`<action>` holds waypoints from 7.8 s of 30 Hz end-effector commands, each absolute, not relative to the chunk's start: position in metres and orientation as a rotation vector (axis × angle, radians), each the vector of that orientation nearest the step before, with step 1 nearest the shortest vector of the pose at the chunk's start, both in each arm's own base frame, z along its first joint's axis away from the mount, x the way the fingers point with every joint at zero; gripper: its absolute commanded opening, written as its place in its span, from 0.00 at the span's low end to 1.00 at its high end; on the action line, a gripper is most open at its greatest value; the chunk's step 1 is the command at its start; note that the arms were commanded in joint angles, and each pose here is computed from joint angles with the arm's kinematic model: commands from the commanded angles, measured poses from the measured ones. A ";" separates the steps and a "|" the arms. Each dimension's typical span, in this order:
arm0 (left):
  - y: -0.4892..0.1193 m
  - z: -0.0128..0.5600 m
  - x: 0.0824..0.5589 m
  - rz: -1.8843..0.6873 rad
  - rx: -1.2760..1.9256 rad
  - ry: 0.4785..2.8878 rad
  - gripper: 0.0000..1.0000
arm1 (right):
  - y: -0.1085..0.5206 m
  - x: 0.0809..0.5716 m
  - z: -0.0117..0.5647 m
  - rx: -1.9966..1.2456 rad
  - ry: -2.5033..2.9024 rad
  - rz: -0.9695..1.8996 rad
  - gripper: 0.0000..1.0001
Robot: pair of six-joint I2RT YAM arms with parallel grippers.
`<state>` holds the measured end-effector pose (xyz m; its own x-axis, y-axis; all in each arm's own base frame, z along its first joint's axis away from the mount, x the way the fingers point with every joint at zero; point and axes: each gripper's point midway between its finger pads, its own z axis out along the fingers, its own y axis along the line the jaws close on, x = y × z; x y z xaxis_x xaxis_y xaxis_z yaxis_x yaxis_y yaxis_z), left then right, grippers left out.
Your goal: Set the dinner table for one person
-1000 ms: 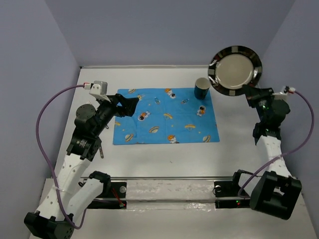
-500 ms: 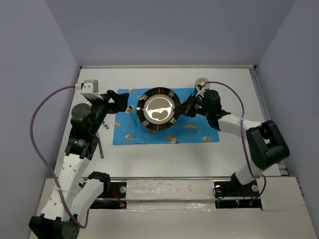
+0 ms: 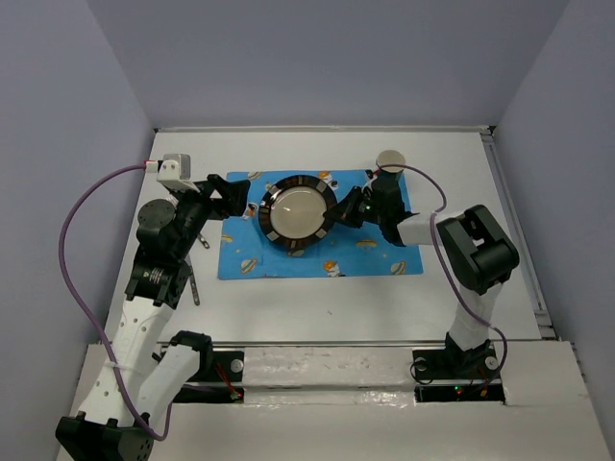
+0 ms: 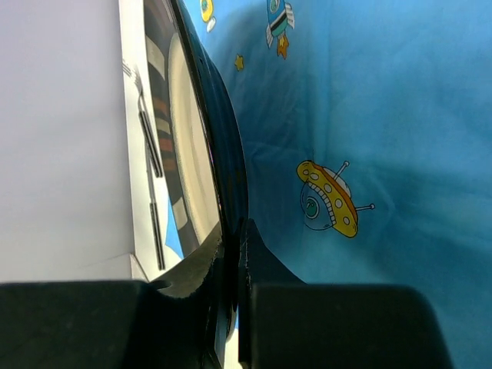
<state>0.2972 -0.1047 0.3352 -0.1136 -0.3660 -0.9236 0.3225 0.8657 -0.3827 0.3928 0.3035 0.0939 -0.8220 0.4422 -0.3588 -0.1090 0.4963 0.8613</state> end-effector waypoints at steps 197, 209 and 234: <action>0.048 0.067 0.277 0.219 -0.814 2.362 0.63 | 0.222 0.345 0.186 0.032 1.965 0.769 0.77; 0.058 0.012 0.266 0.230 -0.890 2.555 0.52 | 0.216 0.350 0.180 0.042 1.970 0.717 0.77; 0.071 0.079 0.306 0.060 -0.783 2.351 0.00 | 0.216 0.350 0.178 0.053 1.977 0.718 0.77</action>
